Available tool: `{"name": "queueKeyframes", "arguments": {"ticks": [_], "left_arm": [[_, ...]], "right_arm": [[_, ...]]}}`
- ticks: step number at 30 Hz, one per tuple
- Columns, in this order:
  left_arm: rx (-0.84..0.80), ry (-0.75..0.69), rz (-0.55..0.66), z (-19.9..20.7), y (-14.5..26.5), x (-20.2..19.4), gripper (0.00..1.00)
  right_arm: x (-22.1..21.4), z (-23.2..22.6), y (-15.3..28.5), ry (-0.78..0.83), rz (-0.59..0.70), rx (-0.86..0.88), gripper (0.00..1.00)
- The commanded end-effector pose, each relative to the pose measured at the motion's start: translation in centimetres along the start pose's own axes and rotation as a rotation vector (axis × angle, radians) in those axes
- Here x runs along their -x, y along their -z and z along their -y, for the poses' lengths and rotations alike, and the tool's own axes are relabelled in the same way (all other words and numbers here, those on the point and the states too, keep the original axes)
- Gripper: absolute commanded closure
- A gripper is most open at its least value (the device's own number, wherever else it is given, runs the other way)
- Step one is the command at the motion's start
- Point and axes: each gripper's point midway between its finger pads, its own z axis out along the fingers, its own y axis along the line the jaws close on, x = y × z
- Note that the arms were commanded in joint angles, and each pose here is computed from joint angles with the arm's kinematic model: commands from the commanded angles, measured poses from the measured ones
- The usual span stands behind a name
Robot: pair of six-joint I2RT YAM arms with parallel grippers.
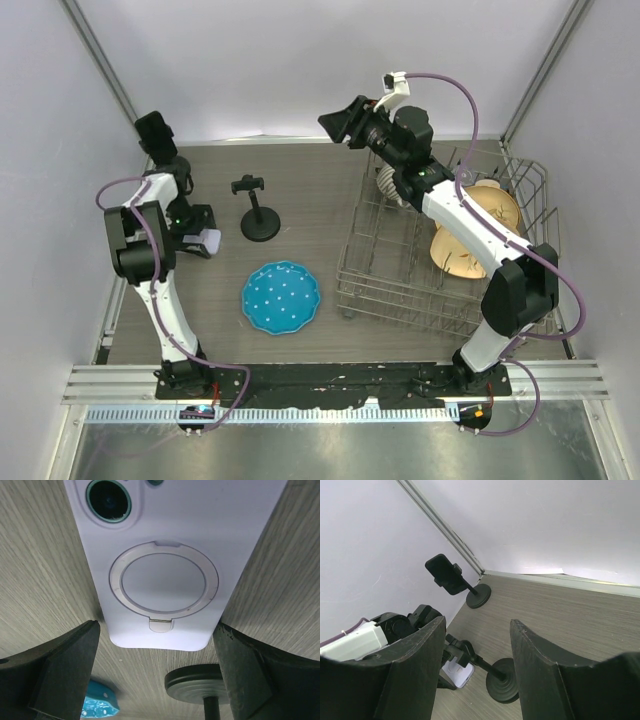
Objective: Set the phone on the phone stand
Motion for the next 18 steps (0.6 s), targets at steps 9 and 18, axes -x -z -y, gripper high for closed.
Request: {"name": "queueKeyframes", "arguments": {"ticks": [9, 18], "left_arm": [[0.009, 0.101, -0.003, -1.6, -2.8, 0.1, 0.72], [-0.194, 0.052, 0.077, -1.1, 3.3, 1.7, 1.00]], "right_arm": [[2.3, -1.9, 0.5, -0.003, 0.068, 0.071, 0.41], [1.7, -1.8, -0.1, -0.014, 0.053, 0.076, 0.41]]}}
